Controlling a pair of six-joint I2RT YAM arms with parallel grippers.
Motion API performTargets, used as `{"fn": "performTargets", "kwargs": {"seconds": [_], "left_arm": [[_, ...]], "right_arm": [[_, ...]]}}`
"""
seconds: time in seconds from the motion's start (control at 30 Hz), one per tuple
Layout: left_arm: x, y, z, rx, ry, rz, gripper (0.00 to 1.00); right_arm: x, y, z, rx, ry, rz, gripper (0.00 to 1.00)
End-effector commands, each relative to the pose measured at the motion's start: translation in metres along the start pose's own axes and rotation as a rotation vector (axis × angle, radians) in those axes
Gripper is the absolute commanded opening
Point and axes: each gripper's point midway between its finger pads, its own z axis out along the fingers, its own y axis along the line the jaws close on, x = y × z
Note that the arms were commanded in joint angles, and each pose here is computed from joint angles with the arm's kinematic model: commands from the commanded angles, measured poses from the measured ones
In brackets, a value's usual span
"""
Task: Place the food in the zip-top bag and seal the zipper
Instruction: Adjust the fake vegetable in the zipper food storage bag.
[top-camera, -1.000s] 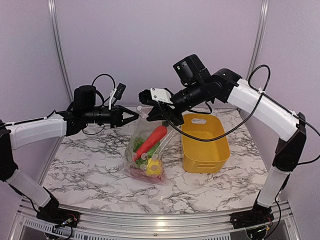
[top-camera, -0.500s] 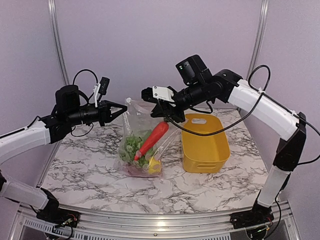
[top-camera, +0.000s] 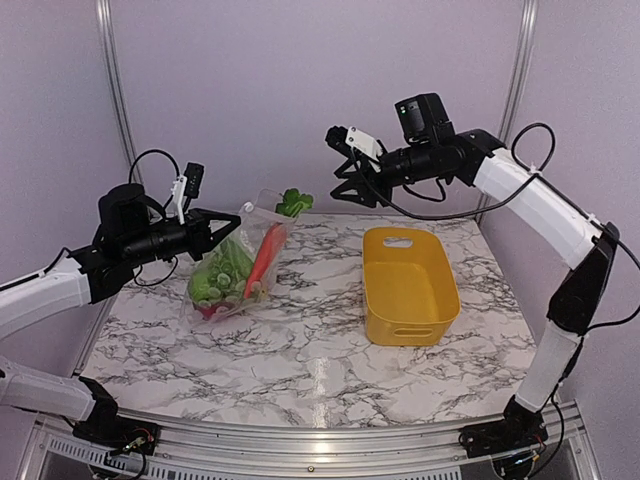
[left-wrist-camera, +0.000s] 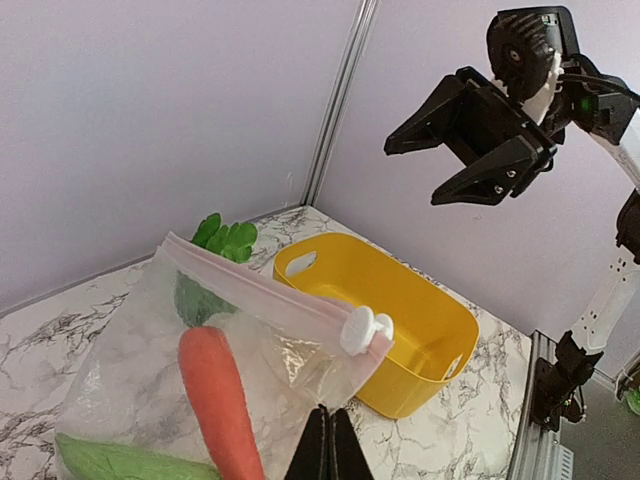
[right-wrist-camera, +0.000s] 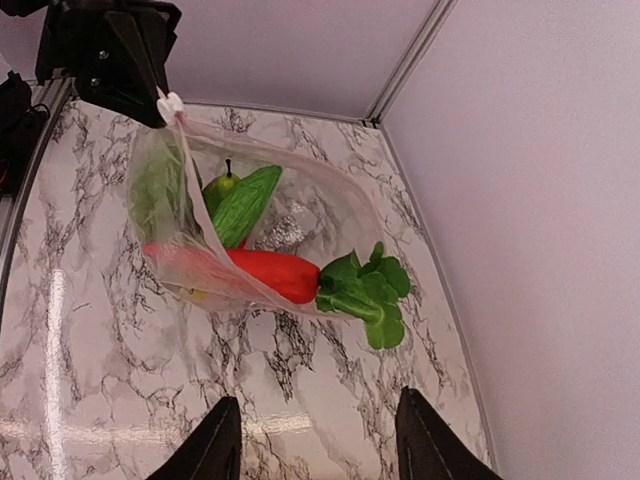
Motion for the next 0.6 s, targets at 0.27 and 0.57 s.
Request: {"fn": "performTargets", "kwargs": {"seconds": [0.27,0.57], "left_arm": [[-0.015,-0.015,-0.019,0.024,-0.036,0.029,0.00],[0.007,-0.024,-0.029,0.063,0.022,-0.011,0.00]], "right_arm": [[0.043,-0.043,0.059,0.002,0.038,0.180,0.47],[0.026,-0.029,0.056,-0.041,0.023,0.095,0.46]]}}
